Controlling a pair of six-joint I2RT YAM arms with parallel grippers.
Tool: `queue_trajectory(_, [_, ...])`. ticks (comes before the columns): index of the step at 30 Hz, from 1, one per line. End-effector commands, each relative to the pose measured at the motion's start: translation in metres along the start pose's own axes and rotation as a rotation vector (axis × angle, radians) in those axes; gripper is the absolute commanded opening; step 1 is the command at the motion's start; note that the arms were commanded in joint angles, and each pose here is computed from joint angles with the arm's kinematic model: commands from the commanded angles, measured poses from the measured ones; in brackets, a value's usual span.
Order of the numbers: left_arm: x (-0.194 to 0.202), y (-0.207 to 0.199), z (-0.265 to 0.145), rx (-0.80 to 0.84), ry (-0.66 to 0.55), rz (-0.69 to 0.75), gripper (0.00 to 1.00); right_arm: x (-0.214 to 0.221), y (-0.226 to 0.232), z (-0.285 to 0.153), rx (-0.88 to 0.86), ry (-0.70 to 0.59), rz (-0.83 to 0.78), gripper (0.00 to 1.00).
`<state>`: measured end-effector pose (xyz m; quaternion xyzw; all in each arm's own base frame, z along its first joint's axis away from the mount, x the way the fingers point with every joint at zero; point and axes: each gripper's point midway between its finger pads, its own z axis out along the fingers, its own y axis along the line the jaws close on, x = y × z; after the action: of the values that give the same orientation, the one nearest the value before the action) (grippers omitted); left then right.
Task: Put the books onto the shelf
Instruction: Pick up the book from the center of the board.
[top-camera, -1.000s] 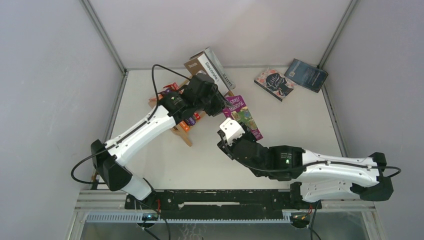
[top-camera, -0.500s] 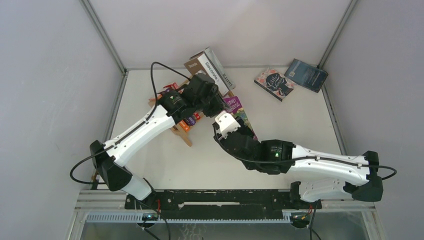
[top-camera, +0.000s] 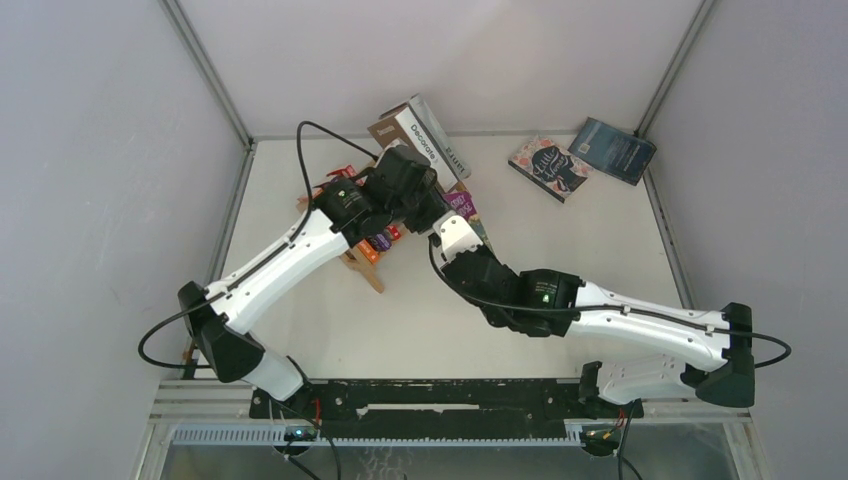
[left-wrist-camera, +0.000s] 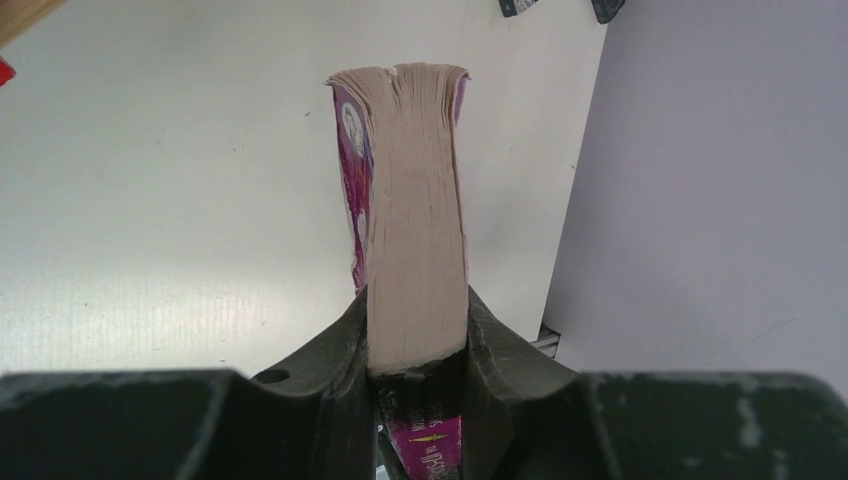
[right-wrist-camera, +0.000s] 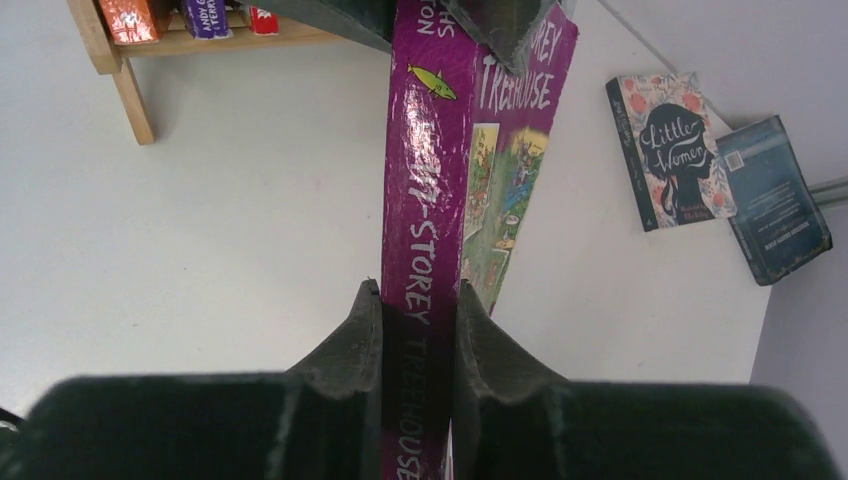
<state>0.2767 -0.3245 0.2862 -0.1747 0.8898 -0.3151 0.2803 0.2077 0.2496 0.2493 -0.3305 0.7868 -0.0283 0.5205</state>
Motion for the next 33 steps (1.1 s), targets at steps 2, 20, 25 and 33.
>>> queue_trajectory(2, [-0.029, -0.052, -0.048, 0.201, -0.102, -0.015, 0.0, -0.018, 0.0, -0.002, -0.053, -0.047, 0.069, 0.0])
queue_trajectory(20, [-0.074, -0.011, -0.092, 0.109, -0.309, -0.023, 0.18, -0.052, -0.001, -0.007, -0.141, -0.197, 0.14, 0.0])
queue_trajectory(25, [-0.079, -0.003, -0.097, 0.101, -0.329, -0.033, 0.22, -0.067, -0.006, -0.006, -0.147, -0.251, 0.162, 0.0])
queue_trajectory(33, [-0.094, 0.008, -0.109, 0.099, -0.369, -0.053, 0.3, -0.086, -0.007, -0.001, -0.155, -0.317, 0.157, 0.0])
